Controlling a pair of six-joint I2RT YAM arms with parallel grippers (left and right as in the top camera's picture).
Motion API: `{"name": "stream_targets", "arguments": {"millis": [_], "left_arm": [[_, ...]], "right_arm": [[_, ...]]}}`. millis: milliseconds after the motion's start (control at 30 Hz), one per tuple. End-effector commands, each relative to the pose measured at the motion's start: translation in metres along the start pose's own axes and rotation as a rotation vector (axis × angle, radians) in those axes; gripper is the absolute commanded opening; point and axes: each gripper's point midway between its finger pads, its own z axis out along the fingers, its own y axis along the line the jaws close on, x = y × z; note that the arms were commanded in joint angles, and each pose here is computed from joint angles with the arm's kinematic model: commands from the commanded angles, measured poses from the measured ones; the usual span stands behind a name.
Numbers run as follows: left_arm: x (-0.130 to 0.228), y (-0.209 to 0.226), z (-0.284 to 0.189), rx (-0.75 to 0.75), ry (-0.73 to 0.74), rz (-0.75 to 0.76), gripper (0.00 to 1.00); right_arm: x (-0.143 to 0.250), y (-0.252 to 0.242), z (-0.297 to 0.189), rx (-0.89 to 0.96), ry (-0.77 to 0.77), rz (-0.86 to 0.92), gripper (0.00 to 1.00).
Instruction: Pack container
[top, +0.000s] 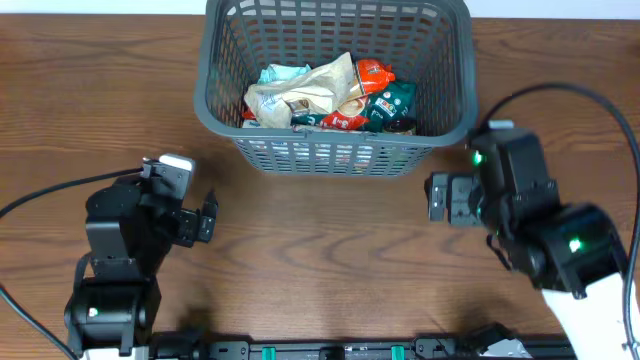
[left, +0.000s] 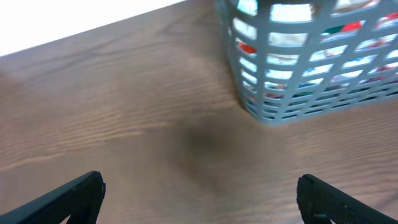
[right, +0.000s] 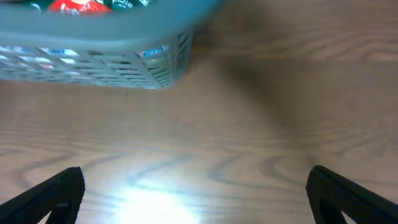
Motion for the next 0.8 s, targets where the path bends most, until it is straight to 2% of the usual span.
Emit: {"name": "stream_targets", "arguments": {"millis": [0,367,767], "left_arm": [[-0.007,-0.010,-0.011,0.029,-0.052,0.030,0.99],[-0.003,-0.017,-0.037,0.030,-0.101,0.044,0.98],[-0.003,-0.017,-0.036,0.031,-0.098,0.044,0.98]], "right_arm": [[0.021,-0.005,0.007,0.019,-0.011,0.017,0.99],[0.068,-0.012,0.023,0.010,0.028,0.034,0.99],[0.072,-0.013,0.026,0.015,0.046,0.029,0.99]]}}
